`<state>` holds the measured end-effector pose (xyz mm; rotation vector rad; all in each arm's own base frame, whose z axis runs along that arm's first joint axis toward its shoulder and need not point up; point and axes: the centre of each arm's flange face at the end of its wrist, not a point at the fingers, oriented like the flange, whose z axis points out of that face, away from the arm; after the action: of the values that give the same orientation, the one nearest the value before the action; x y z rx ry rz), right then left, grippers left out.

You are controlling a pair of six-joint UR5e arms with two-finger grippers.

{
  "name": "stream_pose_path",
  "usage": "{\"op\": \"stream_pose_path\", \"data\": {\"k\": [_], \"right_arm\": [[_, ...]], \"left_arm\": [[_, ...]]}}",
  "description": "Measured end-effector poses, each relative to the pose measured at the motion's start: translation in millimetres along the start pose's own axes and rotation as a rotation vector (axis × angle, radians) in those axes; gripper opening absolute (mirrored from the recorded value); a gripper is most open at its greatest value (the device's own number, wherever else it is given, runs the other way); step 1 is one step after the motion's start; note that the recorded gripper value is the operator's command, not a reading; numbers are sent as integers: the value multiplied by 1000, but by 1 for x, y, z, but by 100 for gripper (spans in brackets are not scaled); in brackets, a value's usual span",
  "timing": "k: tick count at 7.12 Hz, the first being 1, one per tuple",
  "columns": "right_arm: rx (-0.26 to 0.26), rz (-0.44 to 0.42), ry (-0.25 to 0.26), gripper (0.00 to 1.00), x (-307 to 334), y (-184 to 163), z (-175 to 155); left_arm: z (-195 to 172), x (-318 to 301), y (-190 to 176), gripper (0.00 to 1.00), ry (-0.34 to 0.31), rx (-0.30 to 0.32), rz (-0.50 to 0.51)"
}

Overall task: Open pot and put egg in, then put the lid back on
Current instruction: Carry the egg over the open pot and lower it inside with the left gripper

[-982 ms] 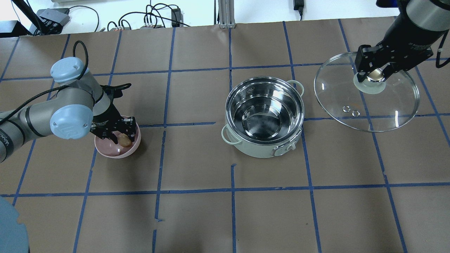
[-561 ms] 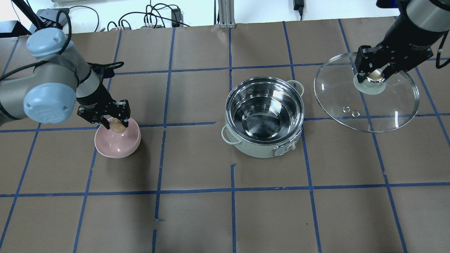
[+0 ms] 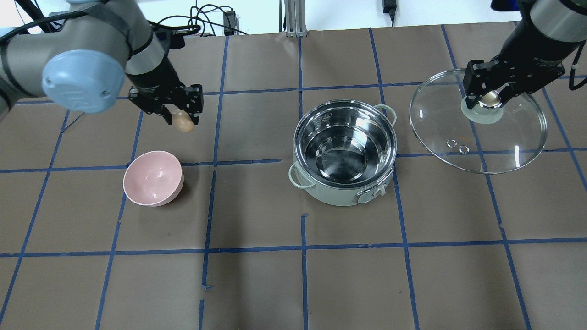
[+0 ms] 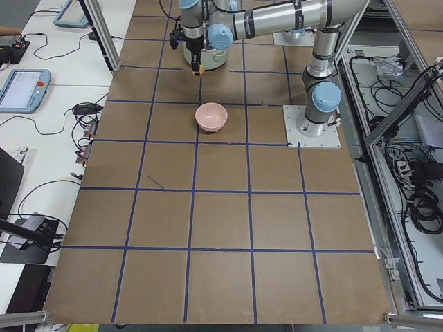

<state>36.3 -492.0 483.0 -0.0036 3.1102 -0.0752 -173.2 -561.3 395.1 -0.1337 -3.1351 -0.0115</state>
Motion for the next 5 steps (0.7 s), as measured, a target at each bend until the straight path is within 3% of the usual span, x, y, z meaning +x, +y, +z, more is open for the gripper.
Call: {"op": "stream_pose_path", "data": {"k": [2, 5], "right_arm": [[0, -1, 1, 28, 0, 0, 0], [-6, -18, 1, 28, 0, 1, 3]], "left_arm": [[2, 130, -18, 7, -4, 40, 139], [61, 264, -14, 7, 38, 73, 157]]}}
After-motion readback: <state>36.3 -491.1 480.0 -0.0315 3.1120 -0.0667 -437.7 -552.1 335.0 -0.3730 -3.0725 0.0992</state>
